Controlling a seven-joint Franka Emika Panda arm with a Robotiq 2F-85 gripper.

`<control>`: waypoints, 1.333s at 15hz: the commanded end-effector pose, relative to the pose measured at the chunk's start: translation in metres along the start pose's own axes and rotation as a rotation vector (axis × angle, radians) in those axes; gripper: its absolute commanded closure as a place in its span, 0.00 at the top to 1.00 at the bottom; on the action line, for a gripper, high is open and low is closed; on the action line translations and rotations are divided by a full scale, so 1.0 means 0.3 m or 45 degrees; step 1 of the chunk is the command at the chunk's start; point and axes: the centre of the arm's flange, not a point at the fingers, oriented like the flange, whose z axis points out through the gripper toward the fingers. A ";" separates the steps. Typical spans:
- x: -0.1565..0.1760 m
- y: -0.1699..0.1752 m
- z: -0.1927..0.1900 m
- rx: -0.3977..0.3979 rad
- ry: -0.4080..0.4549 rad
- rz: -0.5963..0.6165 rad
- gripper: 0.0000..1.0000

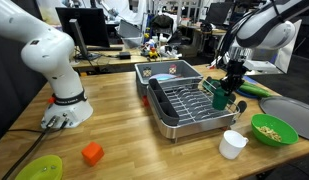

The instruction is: Pick up the green cup and put it on the dish dryer rack

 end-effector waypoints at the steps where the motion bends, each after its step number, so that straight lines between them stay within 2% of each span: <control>1: 0.009 0.011 0.011 0.032 -0.083 -0.028 0.01; 2: 0.007 0.012 0.016 0.034 -0.096 -0.026 0.05; 6: -0.004 0.013 0.039 0.059 -0.122 -0.015 0.07; 9: -0.012 0.015 0.058 0.071 -0.138 -0.010 0.35; 15: -0.017 -0.001 0.055 0.127 -0.127 0.009 0.75; 18: -0.031 0.003 0.037 0.155 -0.137 0.012 0.95; 20: -0.044 0.019 0.021 0.149 -0.130 0.015 1.00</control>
